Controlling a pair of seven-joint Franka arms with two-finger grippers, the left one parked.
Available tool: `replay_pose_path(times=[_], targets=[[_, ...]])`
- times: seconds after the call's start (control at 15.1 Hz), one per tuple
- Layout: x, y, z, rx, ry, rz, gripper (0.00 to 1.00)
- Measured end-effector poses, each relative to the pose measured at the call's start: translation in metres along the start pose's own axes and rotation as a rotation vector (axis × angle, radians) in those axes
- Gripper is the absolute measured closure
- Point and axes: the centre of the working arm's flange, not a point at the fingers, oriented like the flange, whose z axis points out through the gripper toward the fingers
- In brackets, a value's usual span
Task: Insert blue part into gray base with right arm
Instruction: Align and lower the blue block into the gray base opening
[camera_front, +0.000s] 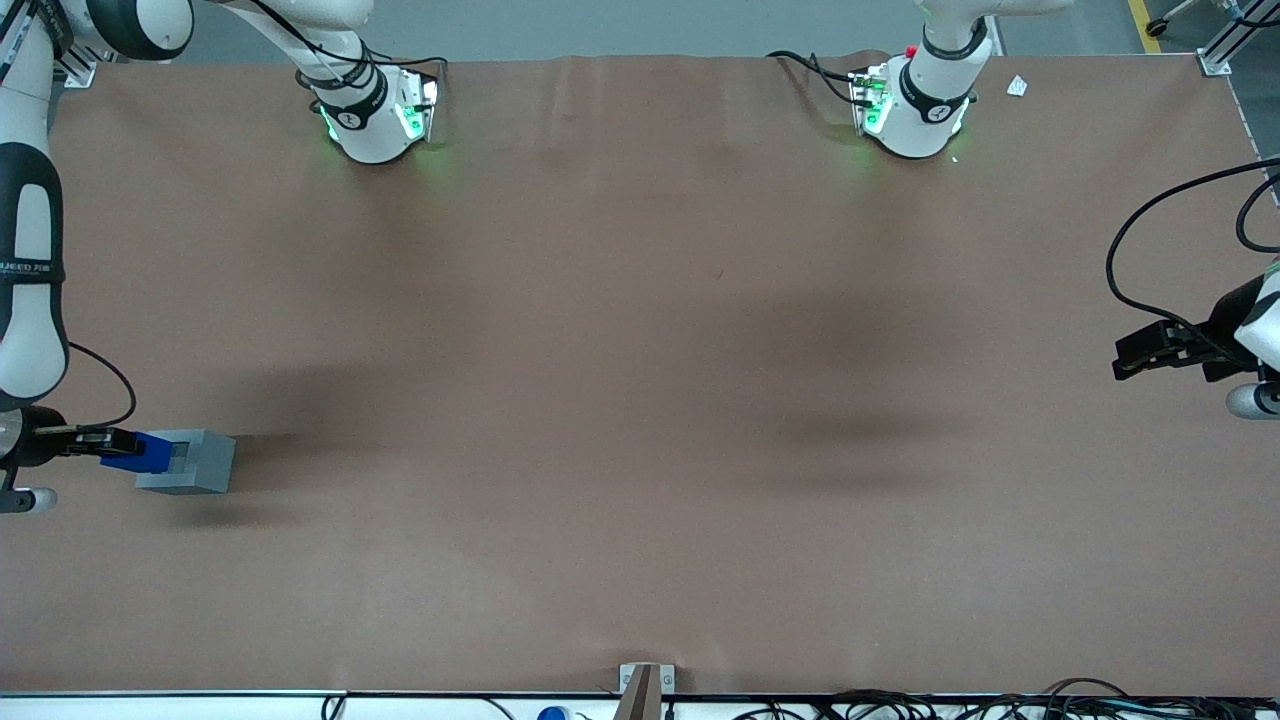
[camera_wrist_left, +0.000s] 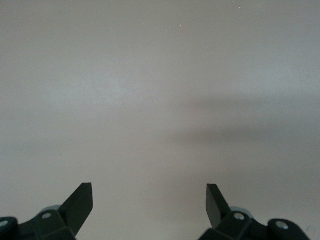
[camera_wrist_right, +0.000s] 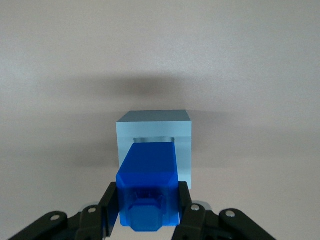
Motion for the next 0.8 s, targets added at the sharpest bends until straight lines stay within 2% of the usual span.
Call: replay_pose_path(times=[0.33,0.8], targets=[[0.002,-0.001,0.006,0.005,0.012,0.002,0.49],[0.004,-0.003,0.013,0.009,0.006,0.039,0.49]])
